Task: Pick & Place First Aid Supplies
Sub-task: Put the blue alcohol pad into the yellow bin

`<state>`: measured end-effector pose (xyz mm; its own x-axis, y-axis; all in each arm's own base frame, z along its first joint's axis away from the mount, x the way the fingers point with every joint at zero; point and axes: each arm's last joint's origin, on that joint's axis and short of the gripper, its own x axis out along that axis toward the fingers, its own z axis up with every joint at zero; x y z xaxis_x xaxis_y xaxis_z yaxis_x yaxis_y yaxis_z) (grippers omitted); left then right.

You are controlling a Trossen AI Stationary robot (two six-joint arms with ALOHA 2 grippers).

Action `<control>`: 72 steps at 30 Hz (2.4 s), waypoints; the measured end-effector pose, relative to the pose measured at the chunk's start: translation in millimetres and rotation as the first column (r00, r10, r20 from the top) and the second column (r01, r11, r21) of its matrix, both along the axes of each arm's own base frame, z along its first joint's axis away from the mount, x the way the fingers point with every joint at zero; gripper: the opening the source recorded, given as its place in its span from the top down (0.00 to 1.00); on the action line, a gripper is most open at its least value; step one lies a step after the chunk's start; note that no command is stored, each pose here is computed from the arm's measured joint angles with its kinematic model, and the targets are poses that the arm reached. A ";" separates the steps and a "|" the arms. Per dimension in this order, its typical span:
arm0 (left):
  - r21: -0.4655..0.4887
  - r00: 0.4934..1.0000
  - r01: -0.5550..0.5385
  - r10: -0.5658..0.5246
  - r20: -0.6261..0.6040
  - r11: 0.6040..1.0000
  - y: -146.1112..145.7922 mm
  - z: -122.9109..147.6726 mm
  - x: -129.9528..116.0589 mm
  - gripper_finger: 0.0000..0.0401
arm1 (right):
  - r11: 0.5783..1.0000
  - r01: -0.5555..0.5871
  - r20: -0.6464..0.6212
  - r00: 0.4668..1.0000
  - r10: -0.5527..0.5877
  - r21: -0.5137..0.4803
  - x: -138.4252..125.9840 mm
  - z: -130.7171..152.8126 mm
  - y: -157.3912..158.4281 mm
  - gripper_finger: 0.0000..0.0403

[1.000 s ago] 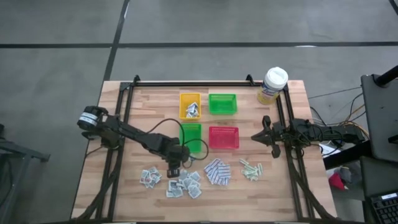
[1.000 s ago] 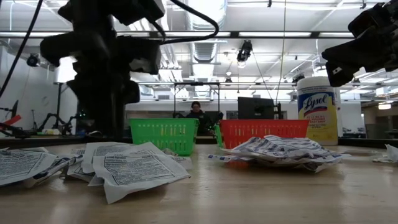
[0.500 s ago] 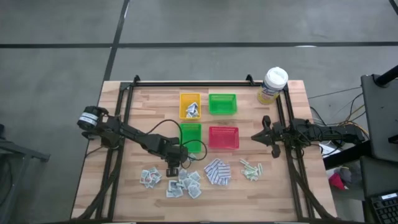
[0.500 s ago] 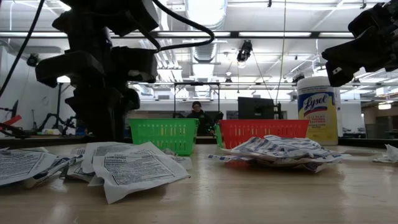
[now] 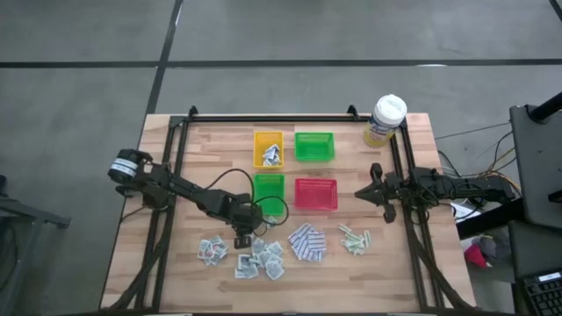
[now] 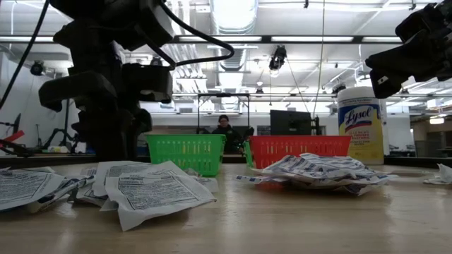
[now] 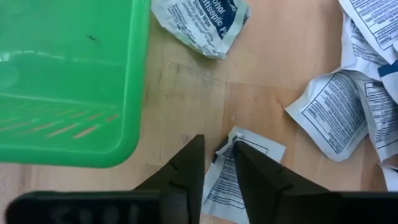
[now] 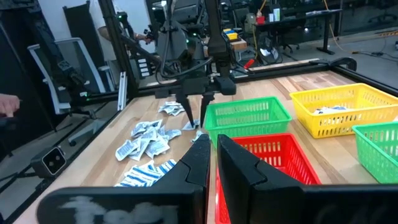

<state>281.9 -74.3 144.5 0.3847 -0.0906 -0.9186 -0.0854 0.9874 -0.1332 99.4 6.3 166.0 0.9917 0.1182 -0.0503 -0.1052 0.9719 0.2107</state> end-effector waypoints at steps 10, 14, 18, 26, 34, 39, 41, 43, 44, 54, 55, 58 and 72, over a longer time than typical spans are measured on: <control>-0.014 0.999 -0.048 0.048 -0.007 0.999 0.6 0.5 0.0 0.99 | 1.000 0.000 0.000 1.000 0.000 0.000 0.0 0.0 0.0 0.93; -0.029 0.999 -0.047 0.046 -0.018 0.999 -0.5 4.8 1.5 1.00 | 1.000 0.000 0.000 1.000 0.000 0.000 0.0 0.1 0.0 0.93; -0.112 0.998 0.014 -0.020 -0.054 0.994 -5.4 16.4 4.3 1.00 | 1.000 0.000 0.000 1.000 0.000 0.000 0.0 0.1 0.0 0.93; -0.126 0.972 0.226 -0.214 0.101 0.966 -16.4 52.9 21.4 1.00 | 1.000 0.000 0.000 1.000 0.000 0.000 0.0 0.1 0.0 0.93; 0.036 0.914 0.198 -0.197 0.355 0.980 -17.3 93.7 49.5 1.00 | 1.000 0.000 0.000 1.000 0.000 0.000 0.0 0.0 0.0 0.93; 0.144 0.901 -0.031 -0.035 0.433 0.989 -2.4 108.6 59.7 1.00 | 1.000 0.000 0.000 1.000 0.000 0.000 0.0 0.1 0.0 0.93; 0.151 0.889 -0.153 0.069 0.453 0.977 7.1 112.1 62.1 1.00 | 1.000 0.000 0.000 1.000 0.000 0.000 0.0 0.1 0.0 0.93; 0.126 0.865 -0.271 0.184 0.467 0.954 17.9 115.4 64.2 1.00 | 1.000 0.000 0.000 1.000 0.000 0.000 0.0 0.1 0.0 0.93; 0.111 0.850 -0.327 0.241 0.468 0.939 23.7 116.6 64.7 1.00 | 1.000 0.000 0.000 1.000 0.000 0.000 0.0 0.1 0.0 0.93; 0.248 0.791 -0.600 0.518 0.326 0.760 85.2 131.0 51.5 1.00 | 1.000 0.000 0.000 1.000 0.000 0.000 0.0 0.0 0.0 0.93; 0.272 0.797 -0.597 0.520 0.307 0.754 90.9 132.3 49.7 1.00 | 1.000 0.000 0.000 1.000 0.000 0.000 0.0 0.0 0.0 0.93; 0.342 0.822 -0.569 0.507 0.261 0.748 107.2 136.7 45.4 1.00 | 1.000 0.000 0.000 1.000 0.000 0.000 0.0 0.1 0.0 0.93; 0.420 0.935 -0.354 0.321 0.149 0.836 175.2 142.3 38.8 1.00 | 1.000 0.000 0.000 1.000 0.000 0.000 0.0 0.1 0.0 0.93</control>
<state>320.8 100.9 286.8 0.3823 0.4573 -0.8030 -0.4307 0.8570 0.2830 99.4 6.3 166.0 0.9917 0.1182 -0.0501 -0.1052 0.9719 0.2107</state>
